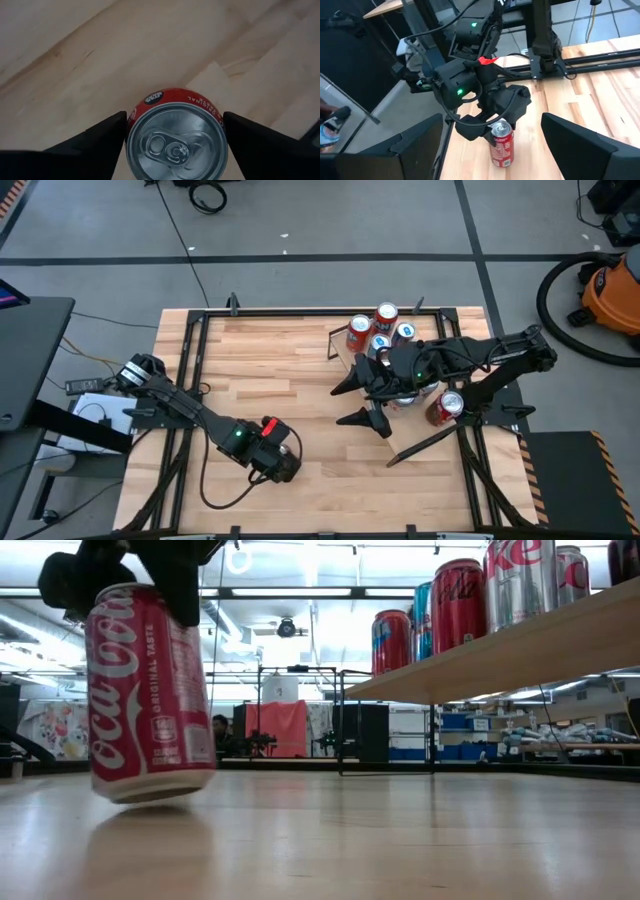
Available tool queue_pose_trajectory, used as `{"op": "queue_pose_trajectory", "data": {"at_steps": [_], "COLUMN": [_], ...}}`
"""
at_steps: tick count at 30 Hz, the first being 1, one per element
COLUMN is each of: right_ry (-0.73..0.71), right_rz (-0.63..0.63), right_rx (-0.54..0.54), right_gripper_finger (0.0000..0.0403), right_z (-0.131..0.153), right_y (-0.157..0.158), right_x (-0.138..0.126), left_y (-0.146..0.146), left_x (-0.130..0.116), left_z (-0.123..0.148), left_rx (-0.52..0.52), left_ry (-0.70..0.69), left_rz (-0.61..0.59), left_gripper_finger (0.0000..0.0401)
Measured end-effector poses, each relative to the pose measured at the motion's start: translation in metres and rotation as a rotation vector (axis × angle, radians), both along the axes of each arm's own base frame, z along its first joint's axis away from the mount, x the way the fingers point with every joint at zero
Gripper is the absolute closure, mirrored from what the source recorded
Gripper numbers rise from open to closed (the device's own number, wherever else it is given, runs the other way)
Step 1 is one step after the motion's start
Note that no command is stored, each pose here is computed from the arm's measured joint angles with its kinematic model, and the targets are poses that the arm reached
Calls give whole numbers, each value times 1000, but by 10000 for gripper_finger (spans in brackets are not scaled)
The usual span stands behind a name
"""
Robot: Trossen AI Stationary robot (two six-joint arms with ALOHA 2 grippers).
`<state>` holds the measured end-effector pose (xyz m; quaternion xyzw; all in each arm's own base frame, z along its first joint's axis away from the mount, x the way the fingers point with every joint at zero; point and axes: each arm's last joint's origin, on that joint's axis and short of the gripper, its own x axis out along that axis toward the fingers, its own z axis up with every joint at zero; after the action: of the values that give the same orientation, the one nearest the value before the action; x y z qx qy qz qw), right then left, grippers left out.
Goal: Place canned beverage on shelf
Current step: Put the red soda can aligned with the other red soda can on the shelf
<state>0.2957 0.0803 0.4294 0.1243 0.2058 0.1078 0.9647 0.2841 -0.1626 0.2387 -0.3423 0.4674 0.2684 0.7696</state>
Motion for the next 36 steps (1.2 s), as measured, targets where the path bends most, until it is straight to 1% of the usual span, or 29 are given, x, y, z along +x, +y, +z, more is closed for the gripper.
{"op": "queue_pose_trajectory", "data": {"at_steps": [4,6,14,22,27,34,36], "right_ry": [2,2,1,2,2,7,9], "right_rz": [0,-1,-24,-56,-83,-106,-111], "right_rx": [5,6,0,5,9,0,10], "right_gripper_finger": [55,55,55,55,55,55,55], "right_z": [0,0,0,0,0,-1,-1], "right_y": [0,0,-1,-2,-2,0,0], "right_x": [0,0,0,0,0,0,0], "left_y": [0,2,15,21,19,19,18], "left_x": [1,2,7,4,6,1,0], "left_z": [0,0,6,23,25,23,22], "left_rx": [15,25,46,114,147,188,176], "left_ry": [-5,-2,19,-40,-76,-11,3], "left_rz": [-30,-44,-205,-408,-509,-714,-758], "left_gripper_finger": [24,8,14,15,15,15,15]}}
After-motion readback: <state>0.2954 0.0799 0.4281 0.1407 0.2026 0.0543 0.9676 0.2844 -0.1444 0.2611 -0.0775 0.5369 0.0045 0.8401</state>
